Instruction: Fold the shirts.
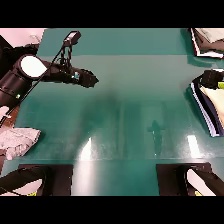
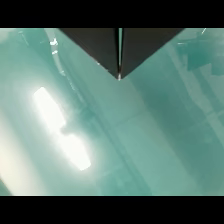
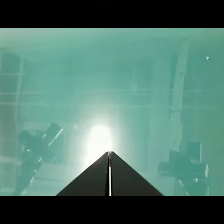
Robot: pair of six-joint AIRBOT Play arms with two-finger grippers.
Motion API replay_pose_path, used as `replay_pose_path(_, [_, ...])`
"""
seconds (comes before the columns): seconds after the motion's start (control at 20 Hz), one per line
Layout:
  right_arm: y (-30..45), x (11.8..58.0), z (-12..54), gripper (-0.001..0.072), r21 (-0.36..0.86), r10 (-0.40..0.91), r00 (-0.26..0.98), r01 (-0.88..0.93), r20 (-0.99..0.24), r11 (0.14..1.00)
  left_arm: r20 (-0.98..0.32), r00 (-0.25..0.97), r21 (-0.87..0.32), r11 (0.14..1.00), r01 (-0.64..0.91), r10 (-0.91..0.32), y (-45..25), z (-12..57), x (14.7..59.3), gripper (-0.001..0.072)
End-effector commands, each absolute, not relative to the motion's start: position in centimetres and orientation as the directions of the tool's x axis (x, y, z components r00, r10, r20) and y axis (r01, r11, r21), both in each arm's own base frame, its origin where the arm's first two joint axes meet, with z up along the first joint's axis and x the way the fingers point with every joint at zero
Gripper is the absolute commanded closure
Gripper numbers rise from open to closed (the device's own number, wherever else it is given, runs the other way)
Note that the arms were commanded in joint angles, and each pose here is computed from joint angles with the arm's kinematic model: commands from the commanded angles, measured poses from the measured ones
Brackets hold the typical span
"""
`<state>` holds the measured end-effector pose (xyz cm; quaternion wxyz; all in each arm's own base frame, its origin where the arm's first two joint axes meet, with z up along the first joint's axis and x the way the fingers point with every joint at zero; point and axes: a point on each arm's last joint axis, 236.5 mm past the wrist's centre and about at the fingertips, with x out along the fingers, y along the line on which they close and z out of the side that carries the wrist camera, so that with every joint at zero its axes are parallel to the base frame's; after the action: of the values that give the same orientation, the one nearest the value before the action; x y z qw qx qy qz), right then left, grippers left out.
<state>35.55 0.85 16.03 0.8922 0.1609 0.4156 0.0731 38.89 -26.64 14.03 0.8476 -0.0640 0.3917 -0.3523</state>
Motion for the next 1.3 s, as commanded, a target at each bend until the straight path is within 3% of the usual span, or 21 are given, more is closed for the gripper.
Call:
replay_pose_path(0.0, [0.9,35.5,16.0,0.0695,0.348,0.265,0.644,0.002,-0.718,0.938,-0.617,0.448,-0.383,0.744,0.547,-0.647,-26.6,14.1,39.0,0.0685])
replay_pose_path(0.55, [1.2,35.0,15.6,0.0695,0.352,0.277,0.620,-0.001,-0.735,0.936,-0.617,0.449,-0.384,0.745,0.546,-0.647,-26.6,14.1,39.0,0.0685])
replay_pose_path(0.7, [1.3,34.7,15.5,0.0695,0.353,0.281,0.610,-0.002,-0.741,0.936,-0.579,0.506,-0.383,0.760,0.525,-0.640,-26.1,15.6,40.2,0.0685])
replay_pose_path(0.8, [1.3,34.8,15.5,0.0695,0.353,0.281,0.611,-0.002,-0.740,0.936,-0.655,0.453,-0.388,0.783,0.485,-0.605,-23.5,16.1,38.5,0.0686])
replay_pose_path(0.95, [1.3,34.7,15.5,0.0694,0.353,0.282,0.609,-0.002,-0.742,0.935,-0.821,0.427,-0.204,0.893,0.401,-0.380,-15.3,15.5,34.7,0.0685])
replay_pose_path(1.1, [1.3,34.7,15.5,0.0694,0.353,0.282,0.609,-0.003,-0.742,0.935,-0.928,0.372,0.099,0.971,0.218,0.012,-4.8,14.0,29.5,0.0681])
replay_pose_path(1.15, [1.3,34.7,15.5,0.0695,0.354,0.283,0.608,-0.003,-0.742,0.935,-0.935,0.333,0.187,0.968,0.167,0.123,-2.0,13.4,27.8,0.0498])
replay_pose_path(1.2, [1.4,34.7,15.5,0.0695,0.355,0.284,0.609,-0.004,-0.741,0.935,-0.932,0.296,0.255,0.959,0.122,0.210,0.2,12.7,26.3,0.0206])
replay_pose_path(1.25, [1.4,34.7,15.5,0.0695,0.355,0.284,0.609,-0.003,-0.741,0.935,-0.924,0.266,0.305,0.950,0.075,0.275,1.9,11.8,25.1,0.0081])
